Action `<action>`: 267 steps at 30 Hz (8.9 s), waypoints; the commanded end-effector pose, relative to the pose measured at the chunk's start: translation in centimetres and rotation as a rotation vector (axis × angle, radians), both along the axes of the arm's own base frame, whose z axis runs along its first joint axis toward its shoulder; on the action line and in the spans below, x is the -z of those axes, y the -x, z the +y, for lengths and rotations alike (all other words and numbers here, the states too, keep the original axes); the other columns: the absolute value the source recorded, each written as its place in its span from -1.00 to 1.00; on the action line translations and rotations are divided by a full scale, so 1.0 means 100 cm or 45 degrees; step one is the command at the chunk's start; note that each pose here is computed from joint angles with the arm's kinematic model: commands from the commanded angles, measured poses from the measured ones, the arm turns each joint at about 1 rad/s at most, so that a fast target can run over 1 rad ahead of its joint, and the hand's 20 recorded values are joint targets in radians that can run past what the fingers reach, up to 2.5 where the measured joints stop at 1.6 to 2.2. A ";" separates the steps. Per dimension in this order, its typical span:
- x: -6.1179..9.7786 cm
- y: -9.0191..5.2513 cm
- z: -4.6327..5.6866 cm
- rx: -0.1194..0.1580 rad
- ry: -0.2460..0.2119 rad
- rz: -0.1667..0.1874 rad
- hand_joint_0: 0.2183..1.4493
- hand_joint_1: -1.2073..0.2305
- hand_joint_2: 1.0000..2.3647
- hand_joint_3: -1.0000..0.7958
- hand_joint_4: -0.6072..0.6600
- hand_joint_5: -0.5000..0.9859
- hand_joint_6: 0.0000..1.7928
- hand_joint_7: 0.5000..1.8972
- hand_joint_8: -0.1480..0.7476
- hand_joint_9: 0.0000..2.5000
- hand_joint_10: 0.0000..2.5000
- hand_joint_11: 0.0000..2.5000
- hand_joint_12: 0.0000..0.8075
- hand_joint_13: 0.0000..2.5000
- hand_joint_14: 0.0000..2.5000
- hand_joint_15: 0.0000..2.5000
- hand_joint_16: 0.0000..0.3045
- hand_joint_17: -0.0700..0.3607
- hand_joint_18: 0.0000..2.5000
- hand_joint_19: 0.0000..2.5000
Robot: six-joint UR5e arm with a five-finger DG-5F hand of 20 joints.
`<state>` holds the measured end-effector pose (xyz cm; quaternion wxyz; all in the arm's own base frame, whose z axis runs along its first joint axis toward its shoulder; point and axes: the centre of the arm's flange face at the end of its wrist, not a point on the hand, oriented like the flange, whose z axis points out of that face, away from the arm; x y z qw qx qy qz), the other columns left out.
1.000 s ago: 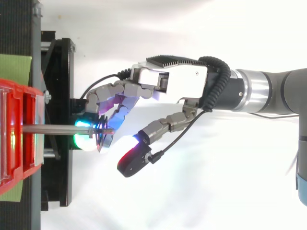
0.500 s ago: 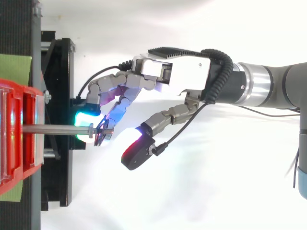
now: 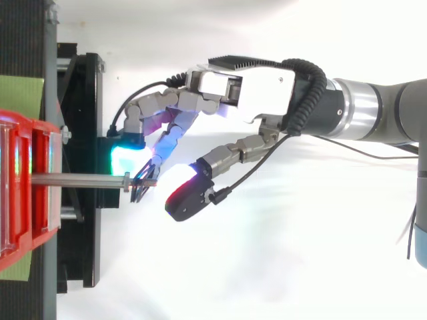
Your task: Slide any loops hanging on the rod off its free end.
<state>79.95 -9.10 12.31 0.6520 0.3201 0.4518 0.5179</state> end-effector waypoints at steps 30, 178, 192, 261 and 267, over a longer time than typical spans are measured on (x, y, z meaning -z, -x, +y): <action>-0.004 -0.002 0.001 -0.005 0.004 -0.020 -0.42 -0.33 -0.87 0.07 0.05 -0.50 0.01 -0.44 0.05 -0.13 -0.99 -0.75 -0.03 -0.44 -1.00 -0.93 -0.63 -0.08 -0.42 -0.77; -0.051 0.084 -0.038 0.038 -0.522 0.637 -0.24 -0.41 -1.00 -0.44 -0.16 -0.51 0.03 -0.33 -0.16 -0.14 -0.99 -0.66 -0.25 -0.44 -1.00 -0.89 -0.74 -0.26 -0.44 -0.72; -0.057 0.081 -0.039 0.037 -0.523 0.621 -0.15 -0.54 -1.00 -0.44 -0.41 -0.51 0.03 -0.25 -0.21 -0.17 -0.99 -0.66 -0.26 -0.44 -1.00 -0.91 -0.74 -0.27 -0.41 -0.75; -0.060 0.079 -0.035 0.040 -0.506 0.634 -0.35 -0.25 -0.99 -0.33 -0.01 -0.48 -0.07 -0.26 -0.12 -0.17 -0.99 -0.70 -0.22 -0.47 -1.00 -0.88 -0.73 -0.24 -0.46 -0.69; -0.060 0.079 -0.035 0.039 -0.506 0.632 -0.35 -0.33 -0.98 -0.27 -0.02 -0.49 -0.05 -0.25 -0.12 -0.18 -0.99 -0.69 -0.22 -0.47 -0.99 -0.89 -0.73 -0.24 -0.45 -0.69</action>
